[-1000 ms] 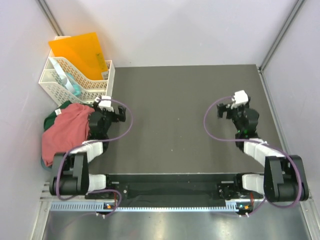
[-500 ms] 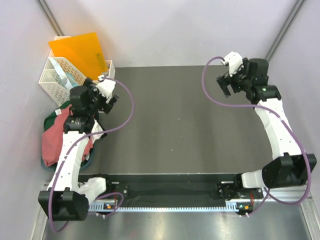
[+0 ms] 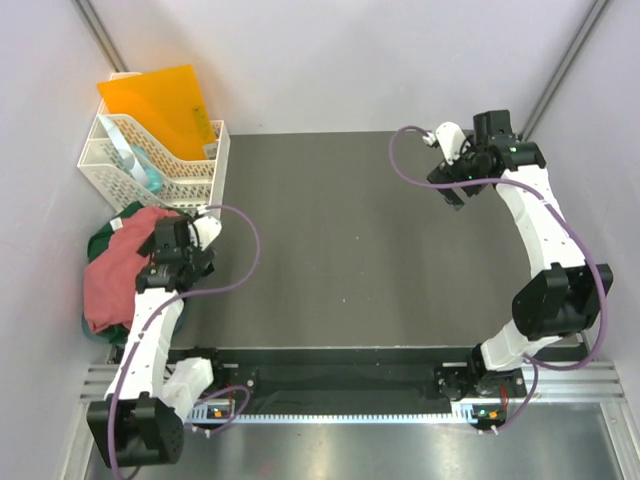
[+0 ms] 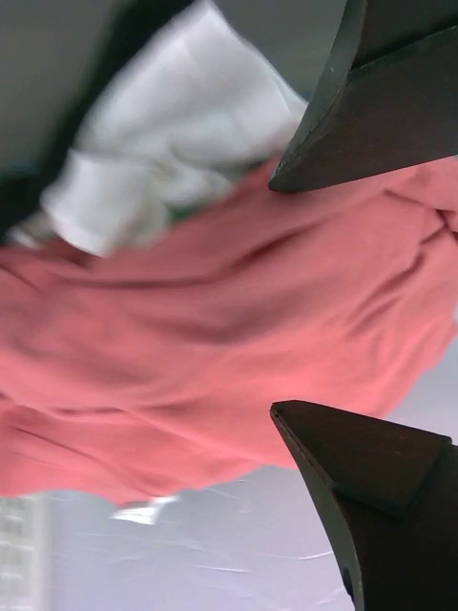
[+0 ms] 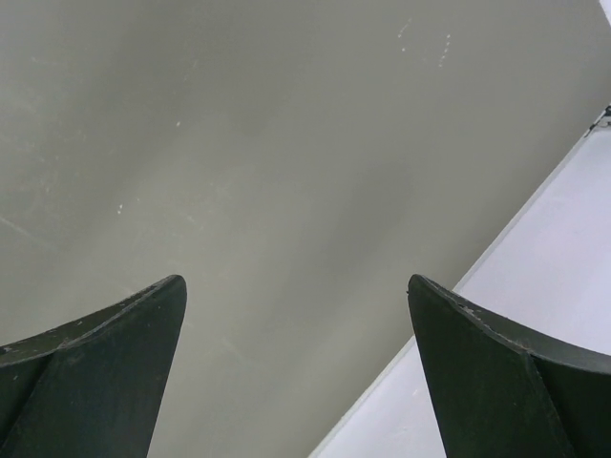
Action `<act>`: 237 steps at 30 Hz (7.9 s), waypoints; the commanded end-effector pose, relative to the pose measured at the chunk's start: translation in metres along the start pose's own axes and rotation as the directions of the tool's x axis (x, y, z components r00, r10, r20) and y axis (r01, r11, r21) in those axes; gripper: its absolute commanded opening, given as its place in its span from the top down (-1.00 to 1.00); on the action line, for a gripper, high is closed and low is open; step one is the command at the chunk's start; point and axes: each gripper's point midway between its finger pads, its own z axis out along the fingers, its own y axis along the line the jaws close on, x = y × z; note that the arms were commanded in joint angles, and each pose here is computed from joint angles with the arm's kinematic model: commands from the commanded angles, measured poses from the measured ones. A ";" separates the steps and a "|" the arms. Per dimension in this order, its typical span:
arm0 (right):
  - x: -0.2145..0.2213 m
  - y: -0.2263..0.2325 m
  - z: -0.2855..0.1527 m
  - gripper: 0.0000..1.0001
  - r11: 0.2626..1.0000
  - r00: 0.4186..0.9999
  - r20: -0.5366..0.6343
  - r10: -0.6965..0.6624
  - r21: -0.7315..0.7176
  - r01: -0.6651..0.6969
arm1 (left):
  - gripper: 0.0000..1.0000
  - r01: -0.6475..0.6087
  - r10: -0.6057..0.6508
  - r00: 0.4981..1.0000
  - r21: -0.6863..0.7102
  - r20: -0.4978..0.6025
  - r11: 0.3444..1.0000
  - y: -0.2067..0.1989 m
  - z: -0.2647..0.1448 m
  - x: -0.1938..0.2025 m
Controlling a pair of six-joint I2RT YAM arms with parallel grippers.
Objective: Fold and stack the t-shirts
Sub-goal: Grab crumpled tshirt from bin with the left arm, then move the tshirt to the center of the board, then flatten out the tshirt
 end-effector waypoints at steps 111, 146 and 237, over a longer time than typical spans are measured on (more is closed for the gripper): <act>0.015 0.212 0.030 -0.80 0.757 0.901 0.159 -0.403 -0.496 0.426 | -0.77 0.114 -0.197 0.863 0.201 0.465 0.973 -0.028 0.013 -0.277; -0.001 0.197 0.096 1.00 0.824 0.850 0.039 -0.525 -0.225 0.520 | -0.54 0.034 -0.161 0.902 0.306 0.401 0.952 -0.048 0.039 -0.260; -0.024 -0.067 -0.049 1.00 0.857 0.861 -0.059 -0.505 0.083 0.508 | 1.00 -0.764 0.363 0.356 0.044 0.861 0.644 -0.062 -0.081 -0.300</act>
